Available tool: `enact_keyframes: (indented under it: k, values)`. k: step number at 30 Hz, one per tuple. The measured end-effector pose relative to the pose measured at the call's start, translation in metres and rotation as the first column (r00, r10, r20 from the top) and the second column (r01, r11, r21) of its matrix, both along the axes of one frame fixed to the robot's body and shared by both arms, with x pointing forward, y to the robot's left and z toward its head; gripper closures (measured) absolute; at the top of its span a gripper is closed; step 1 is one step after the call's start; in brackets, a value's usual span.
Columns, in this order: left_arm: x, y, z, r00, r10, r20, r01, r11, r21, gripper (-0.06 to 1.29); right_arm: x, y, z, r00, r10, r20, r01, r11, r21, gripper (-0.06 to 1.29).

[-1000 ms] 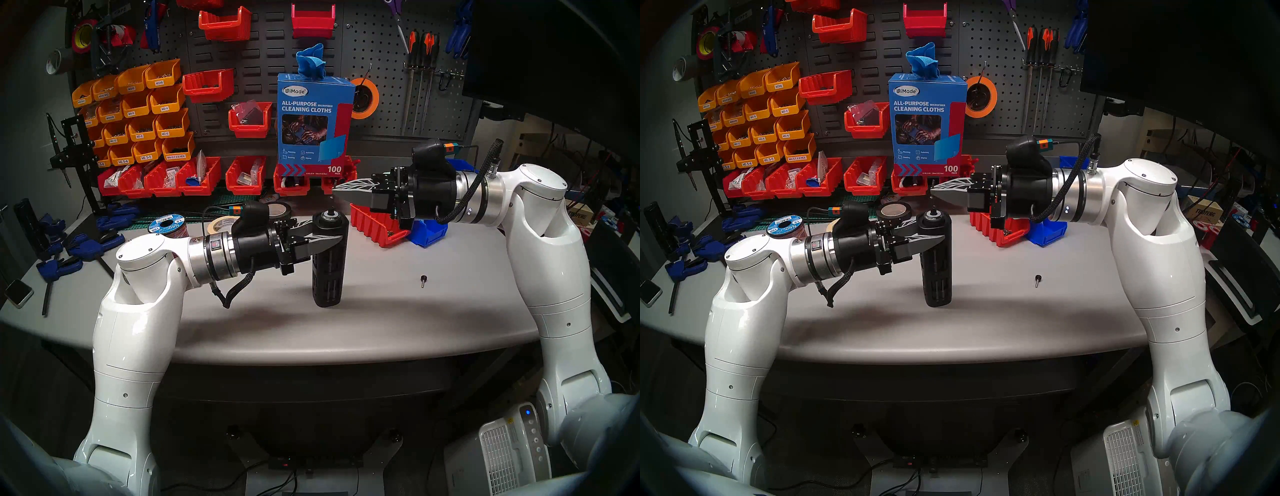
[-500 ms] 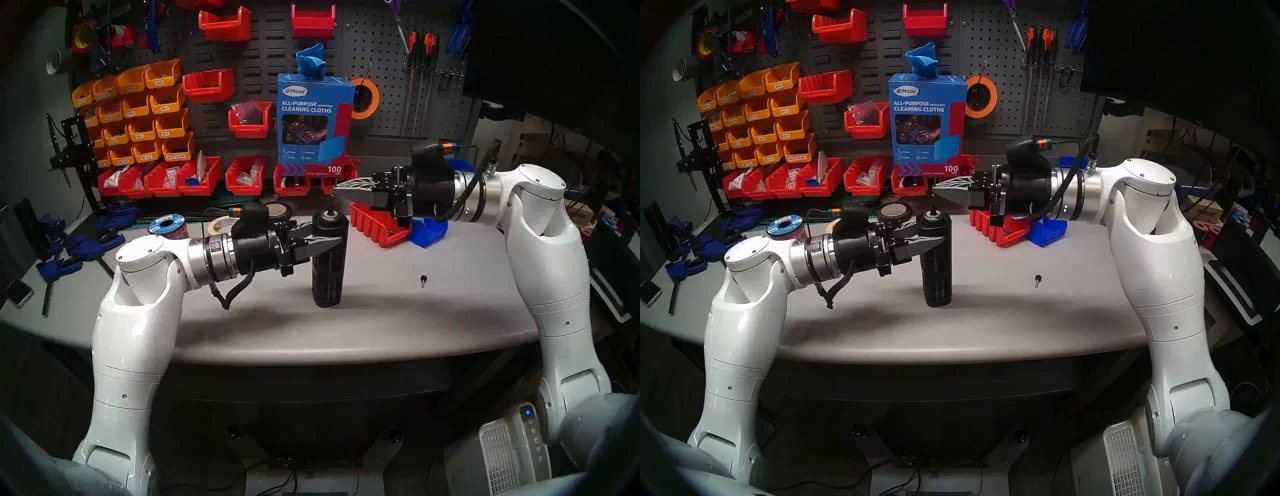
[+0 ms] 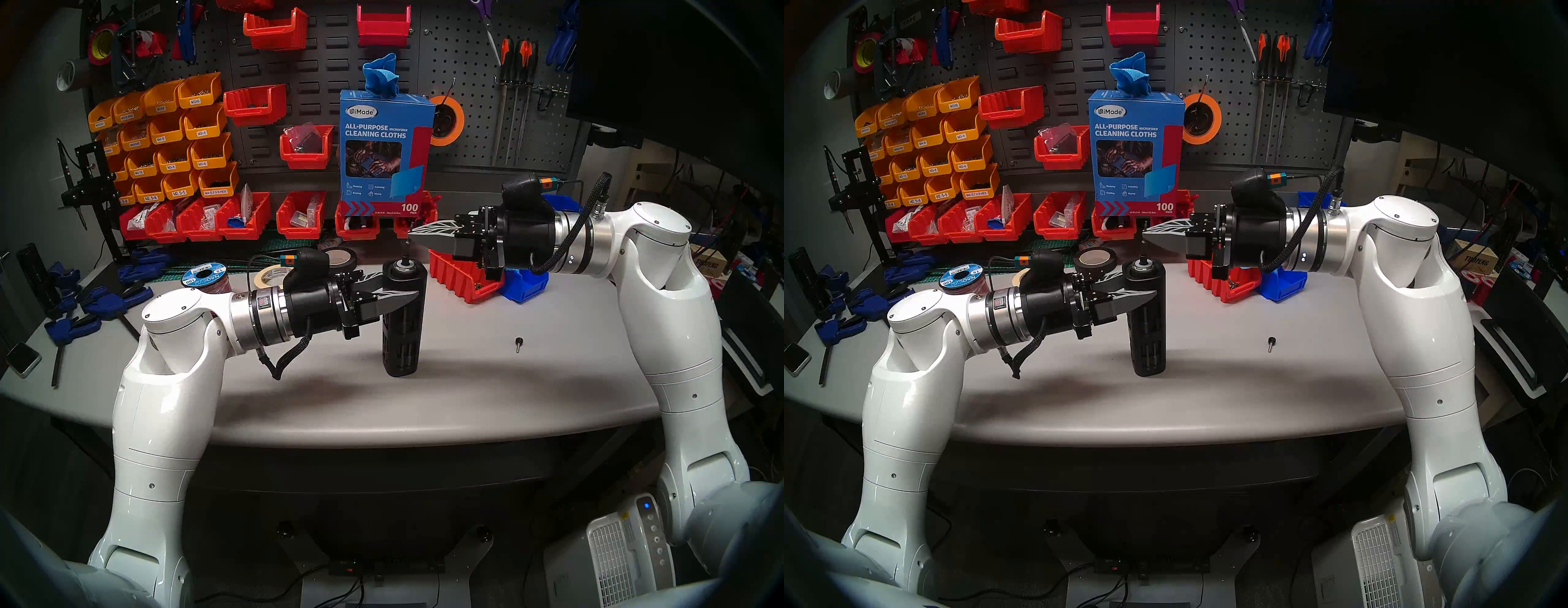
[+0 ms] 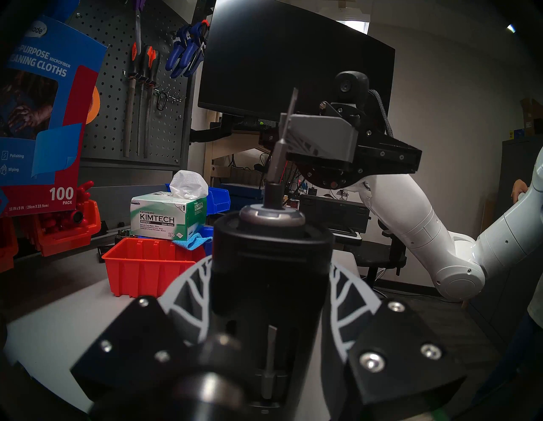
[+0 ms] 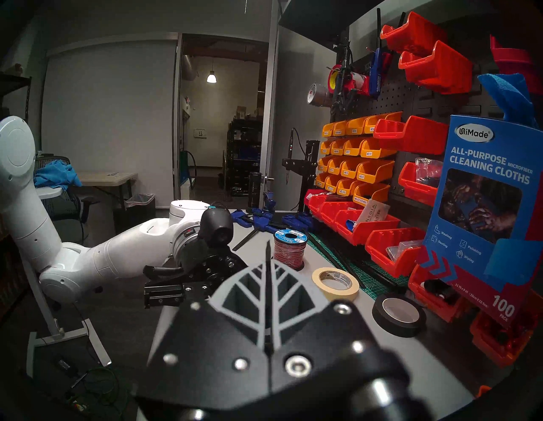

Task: Pick a screwdriver bit and insert it into the screwdriver

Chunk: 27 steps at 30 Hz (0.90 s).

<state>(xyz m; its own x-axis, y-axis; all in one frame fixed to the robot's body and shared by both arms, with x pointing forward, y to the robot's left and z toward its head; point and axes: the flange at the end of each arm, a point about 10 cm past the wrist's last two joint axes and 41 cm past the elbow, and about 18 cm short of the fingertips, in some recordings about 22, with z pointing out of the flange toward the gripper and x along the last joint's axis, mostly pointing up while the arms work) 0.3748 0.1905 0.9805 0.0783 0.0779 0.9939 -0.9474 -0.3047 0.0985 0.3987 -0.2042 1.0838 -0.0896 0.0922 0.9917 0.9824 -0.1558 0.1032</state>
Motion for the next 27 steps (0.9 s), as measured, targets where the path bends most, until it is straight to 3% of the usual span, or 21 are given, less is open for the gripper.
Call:
enact_keyframes:
  k: [27]
  values:
    - [0.0012, 0.0004, -0.0002, 1.0, -0.005, -0.001, 0.005, 1.0, 0.001, 0.74, 0.0038, 0.0008, -0.0002, 1.0, 0.014, -0.014, -0.015, 1.0, -0.016, 1.27]
